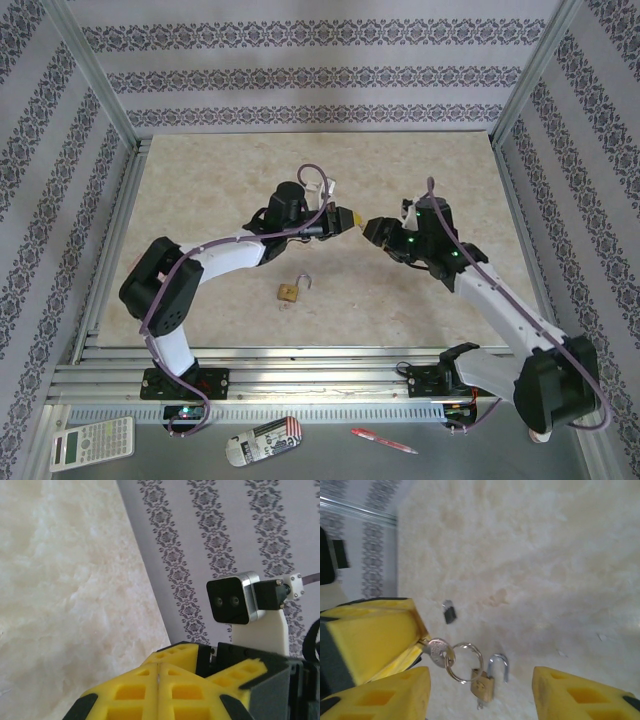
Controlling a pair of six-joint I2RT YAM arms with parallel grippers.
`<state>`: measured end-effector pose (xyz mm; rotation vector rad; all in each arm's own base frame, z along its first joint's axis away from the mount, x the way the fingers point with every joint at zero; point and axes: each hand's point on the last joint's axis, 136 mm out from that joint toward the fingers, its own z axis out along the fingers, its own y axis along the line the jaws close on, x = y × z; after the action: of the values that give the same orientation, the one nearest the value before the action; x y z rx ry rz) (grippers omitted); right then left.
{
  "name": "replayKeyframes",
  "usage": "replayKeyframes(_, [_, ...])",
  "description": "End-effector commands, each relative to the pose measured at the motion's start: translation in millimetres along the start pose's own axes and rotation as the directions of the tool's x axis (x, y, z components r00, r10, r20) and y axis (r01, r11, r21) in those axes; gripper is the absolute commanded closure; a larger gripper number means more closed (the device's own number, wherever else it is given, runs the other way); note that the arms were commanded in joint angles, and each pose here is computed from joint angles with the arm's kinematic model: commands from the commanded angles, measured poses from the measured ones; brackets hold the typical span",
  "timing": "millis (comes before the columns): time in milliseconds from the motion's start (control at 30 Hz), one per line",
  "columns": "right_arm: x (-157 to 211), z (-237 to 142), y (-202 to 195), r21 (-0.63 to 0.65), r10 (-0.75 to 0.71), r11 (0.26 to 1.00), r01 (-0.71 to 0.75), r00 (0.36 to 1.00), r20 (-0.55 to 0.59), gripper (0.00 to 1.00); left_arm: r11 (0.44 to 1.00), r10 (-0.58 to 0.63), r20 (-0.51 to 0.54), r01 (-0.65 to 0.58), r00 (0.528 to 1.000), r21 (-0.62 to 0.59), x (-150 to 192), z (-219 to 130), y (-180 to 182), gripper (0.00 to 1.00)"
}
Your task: Unlock with the key
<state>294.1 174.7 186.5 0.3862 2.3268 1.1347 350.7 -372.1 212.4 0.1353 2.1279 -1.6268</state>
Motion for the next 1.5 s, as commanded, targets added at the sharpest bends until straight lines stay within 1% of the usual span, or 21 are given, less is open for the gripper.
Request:
replayKeyframes(0, [-6, -10, 25, -0.168, -0.077, 0.982, 0.086, 0.995, 0.063, 0.43, 0.992, 0.11, 0.012, -0.111, 0.994, 0.057, -11, -11, -20, 1.0])
replayKeyframes(67, [-10, -12, 39, -0.271, -0.087, 0.957, 0.106, 0.993, 0.083, 0.43, 0.988, 0.141, 0.004, -0.141, 0.99, 0.056, -11, -14, -23, 1.0])
replayKeyframes(167, [-13, -11, 48, -0.32, -0.107, 0.938, 0.133, 0.989, 0.097, 0.47, 0.982, 0.188, -0.007, -0.188, 0.982, 0.037, -9, -19, -27, 1.0])
replayKeyframes(233, [-12, -9, 54, -0.345, -0.133, 0.925, 0.156, 0.987, 0.089, 0.5, 0.981, 0.193, -0.017, -0.192, 0.981, 0.034, -8, -21, -28, 1.0])
replayKeyframes(367, [-6, -2, 56, -0.356, -0.173, 0.915, 0.19, 0.982, 0.08, 0.54, 0.979, 0.196, -0.013, -0.195, 0.98, 0.05, -8, -25, -33, 1.0])
replayKeyframes(467, [-5, 4, 52, -0.356, -0.163, 0.918, 0.174, 0.985, 0.062, 0.58, 0.98, 0.194, -0.005, -0.194, 0.981, 0.046, -9, -26, -34, 1.0])
replayKeyframes(600, [-3, 9, 52, -0.371, -0.153, 0.914, 0.162, 0.987, 0.055, 0.59, 0.979, 0.194, 0.002, -0.194, 0.981, 0.059, -10, -26, -37, 1.0])
replayKeyframes(800, [-2, 13, 50, -0.376, -0.138, 0.915, 0.145, 0.989, 0.046, 0.69, 0.98, 0.189, 0.005, -0.189, 0.982, 0.066, -10, -26, -37, 1.0])
replayKeyframes(900, [0, 15, 50, -0.384, -0.132, 0.913, 0.138, 0.99, 0.041, 0.71, 0.98, 0.189, 0.009, -0.189, 0.982, 0.068, -11, -25, -36, 1.0])
replayKeyframes(1067, [2, 17, 50, -0.401, -0.124, 0.907, 0.127, 0.992, 0.033, 0.8, 0.979, 0.186, 0.017, -0.187, 0.982, 0.079, -11, -24, -36, 1.0])
replayKeyframes(1333, [5, 15, 60, -0.448, -0.124, 0.886, 0.117, 0.992, 0.014, 0.88, 0.977, 0.185, 0.031, -0.187, 0.982, 0.103, -11, -22, -35, 1.0])
replayKeyframes(1467, [6, 14, 61, -0.453, -0.123, 0.884, 0.115, 0.992, 0.011, 0.97, 0.977, 0.181, 0.039, -0.184, 0.983, 0.106, -11, -21, -33, 1.0])
